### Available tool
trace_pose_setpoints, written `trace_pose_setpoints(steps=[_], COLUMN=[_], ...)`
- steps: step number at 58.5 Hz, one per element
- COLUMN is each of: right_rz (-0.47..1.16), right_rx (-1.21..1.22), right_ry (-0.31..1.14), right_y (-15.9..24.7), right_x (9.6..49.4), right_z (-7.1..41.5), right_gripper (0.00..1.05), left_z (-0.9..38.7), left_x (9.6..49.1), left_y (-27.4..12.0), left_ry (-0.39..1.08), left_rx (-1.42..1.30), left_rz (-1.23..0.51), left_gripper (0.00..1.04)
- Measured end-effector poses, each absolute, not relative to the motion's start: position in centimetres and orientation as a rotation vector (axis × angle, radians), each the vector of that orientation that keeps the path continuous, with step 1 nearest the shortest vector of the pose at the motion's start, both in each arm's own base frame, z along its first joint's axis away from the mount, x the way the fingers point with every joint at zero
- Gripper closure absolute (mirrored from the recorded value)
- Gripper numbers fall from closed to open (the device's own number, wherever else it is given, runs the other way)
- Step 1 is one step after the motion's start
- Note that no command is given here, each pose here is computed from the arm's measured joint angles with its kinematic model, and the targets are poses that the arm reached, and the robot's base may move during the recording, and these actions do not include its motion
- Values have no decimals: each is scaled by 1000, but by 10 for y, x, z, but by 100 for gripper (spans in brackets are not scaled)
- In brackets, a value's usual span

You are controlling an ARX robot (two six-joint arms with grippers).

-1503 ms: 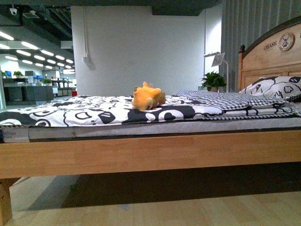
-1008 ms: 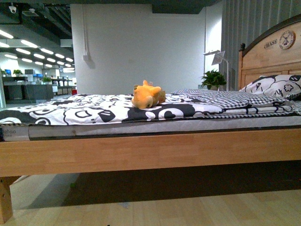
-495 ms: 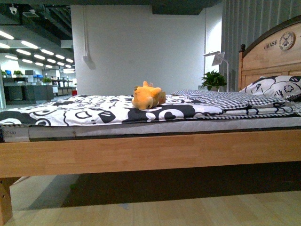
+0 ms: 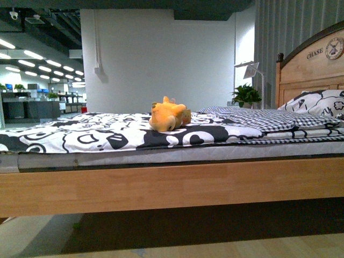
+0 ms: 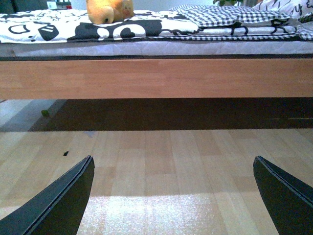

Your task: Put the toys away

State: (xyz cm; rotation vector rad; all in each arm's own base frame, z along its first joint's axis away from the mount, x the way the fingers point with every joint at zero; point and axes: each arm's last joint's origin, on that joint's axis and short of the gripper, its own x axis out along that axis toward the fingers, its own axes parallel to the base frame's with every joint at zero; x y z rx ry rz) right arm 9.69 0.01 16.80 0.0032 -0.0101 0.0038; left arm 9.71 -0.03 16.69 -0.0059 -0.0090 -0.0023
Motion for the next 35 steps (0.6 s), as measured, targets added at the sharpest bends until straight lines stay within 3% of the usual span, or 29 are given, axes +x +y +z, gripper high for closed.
trace_pose_setpoints(steps=[35], right_rz=[2], right_rx=[3], right_ry=[-10], right_y=[0], right_x=[97], right_z=[168], right_gripper=[7], left_z=[167], left_x=[97], left_y=[0], left_ry=[-9], left_rx=[-6], left_rz=[-3], left_gripper=[6])
